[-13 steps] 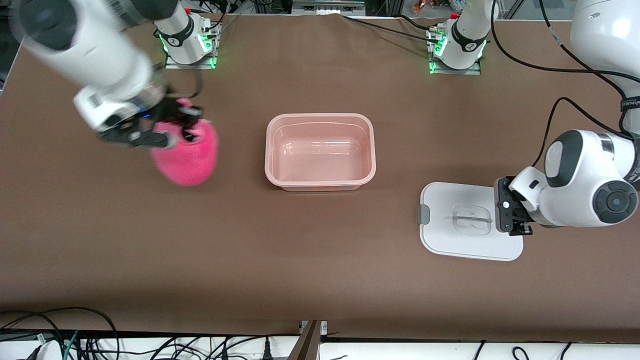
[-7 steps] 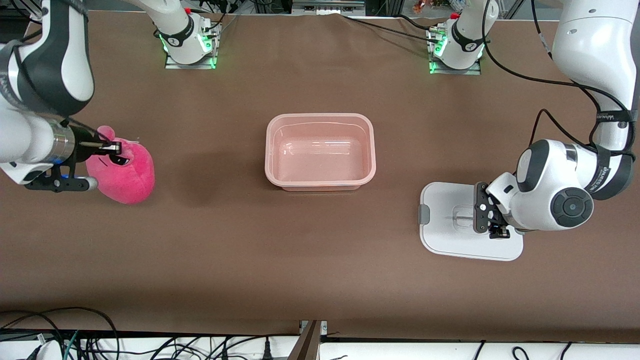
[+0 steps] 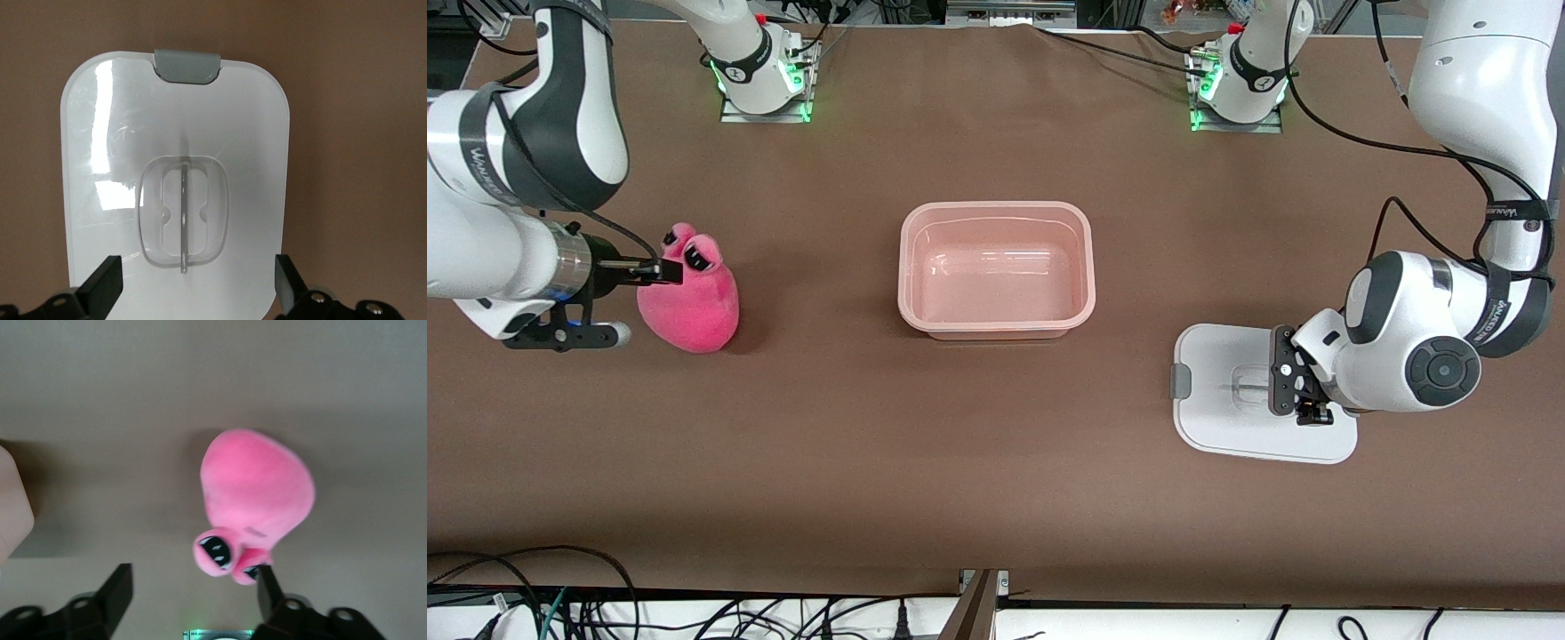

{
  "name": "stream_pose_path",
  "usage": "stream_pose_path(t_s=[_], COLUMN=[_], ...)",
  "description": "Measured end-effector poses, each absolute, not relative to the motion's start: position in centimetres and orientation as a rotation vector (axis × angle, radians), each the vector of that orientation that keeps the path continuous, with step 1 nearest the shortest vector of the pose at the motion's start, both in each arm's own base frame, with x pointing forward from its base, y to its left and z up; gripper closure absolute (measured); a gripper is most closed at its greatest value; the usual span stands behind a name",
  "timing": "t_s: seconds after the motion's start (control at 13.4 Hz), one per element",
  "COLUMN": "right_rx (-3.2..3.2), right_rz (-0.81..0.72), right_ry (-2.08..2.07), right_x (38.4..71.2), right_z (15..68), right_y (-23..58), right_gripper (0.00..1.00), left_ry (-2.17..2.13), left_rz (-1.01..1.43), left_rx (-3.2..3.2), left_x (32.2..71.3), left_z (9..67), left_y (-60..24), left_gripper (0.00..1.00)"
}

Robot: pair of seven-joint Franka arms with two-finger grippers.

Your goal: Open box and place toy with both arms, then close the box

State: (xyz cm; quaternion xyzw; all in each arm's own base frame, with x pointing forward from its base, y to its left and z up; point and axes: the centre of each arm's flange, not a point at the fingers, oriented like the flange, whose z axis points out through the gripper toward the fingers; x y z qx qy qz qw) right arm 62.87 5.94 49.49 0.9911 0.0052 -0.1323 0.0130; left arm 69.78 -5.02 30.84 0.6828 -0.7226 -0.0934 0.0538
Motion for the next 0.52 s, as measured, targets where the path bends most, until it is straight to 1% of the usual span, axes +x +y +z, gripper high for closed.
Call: stream_pose_path(t_s=[0.07,0.3,0.52], right_rx=[3.098,3.126,3.163], right_rz=[-0.386,-0.338,-0.295], right_ry=[0.014,0.049,0.025], right_x=[62.7,61.4,59.6], right_z=[50.8,54.4,57.3], right_y=[5.7,5.1,1.9], right_gripper=[0.01,0.0,0.0], left_ry=[-2.195,-2.186,-2.061], left_rz=[-0.284,-0.278,-0.297], left_rx=[2.075,2.097,2.245], left_x=[69.8,69.9,69.5], left_z=[30.8,31.5,34.6], left_y=[-5.0,-5.0,-5.2], left_gripper=[0.0,0.0,0.0])
